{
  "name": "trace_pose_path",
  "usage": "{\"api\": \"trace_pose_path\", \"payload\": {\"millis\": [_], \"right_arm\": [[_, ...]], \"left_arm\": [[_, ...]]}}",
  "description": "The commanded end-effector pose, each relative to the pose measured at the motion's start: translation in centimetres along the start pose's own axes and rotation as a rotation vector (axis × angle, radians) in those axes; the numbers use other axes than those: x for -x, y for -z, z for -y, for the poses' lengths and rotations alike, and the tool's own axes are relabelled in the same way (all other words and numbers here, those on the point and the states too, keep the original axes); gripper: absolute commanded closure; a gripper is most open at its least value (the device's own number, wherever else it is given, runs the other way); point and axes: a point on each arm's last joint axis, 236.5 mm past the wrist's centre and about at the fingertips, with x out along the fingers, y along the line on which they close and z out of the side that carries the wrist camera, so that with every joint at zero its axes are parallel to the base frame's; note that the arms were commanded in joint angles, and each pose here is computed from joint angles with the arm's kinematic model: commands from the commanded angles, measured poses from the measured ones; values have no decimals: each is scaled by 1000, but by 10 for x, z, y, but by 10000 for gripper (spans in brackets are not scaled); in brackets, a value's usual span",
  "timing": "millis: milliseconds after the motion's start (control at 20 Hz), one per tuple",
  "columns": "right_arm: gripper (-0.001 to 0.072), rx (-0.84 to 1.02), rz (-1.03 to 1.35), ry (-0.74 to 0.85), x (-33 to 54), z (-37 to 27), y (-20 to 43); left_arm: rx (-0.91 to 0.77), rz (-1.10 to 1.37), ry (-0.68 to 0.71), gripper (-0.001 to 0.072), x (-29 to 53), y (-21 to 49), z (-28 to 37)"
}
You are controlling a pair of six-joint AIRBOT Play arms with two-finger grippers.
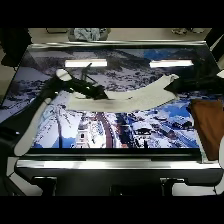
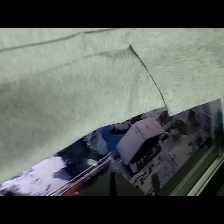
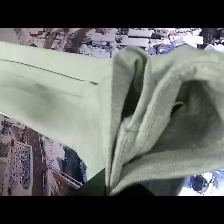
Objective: Fold the shirts.
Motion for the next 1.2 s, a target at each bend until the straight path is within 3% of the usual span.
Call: {"api": "trace_pose_path", "payload": {"millis": [0,250,550,750,850,950,1150], "right_arm": [[664,98,20,39,48,-44,1],[664,181,-12,114,106,-92,29],[663,224,-84,159,139,-120,65],[664,228,-47,172,143,-122,59],[664,213,-5,161,138,-120,46],[665,197,43,74,126,-129,30],[665,218,94,-83,77,-163,-1]], "left_arm": [[86,-5,107,666,-77,12,32],[149,-34,121,666,-134,36,49],[229,-43,254,666,-167,53,94],[213,-146,266,667,-199,101,118],[219,-126,264,668,-193,91,112],[172,-56,214,669,-162,58,94],[-11,114,-50,669,-22,-15,31]]}}
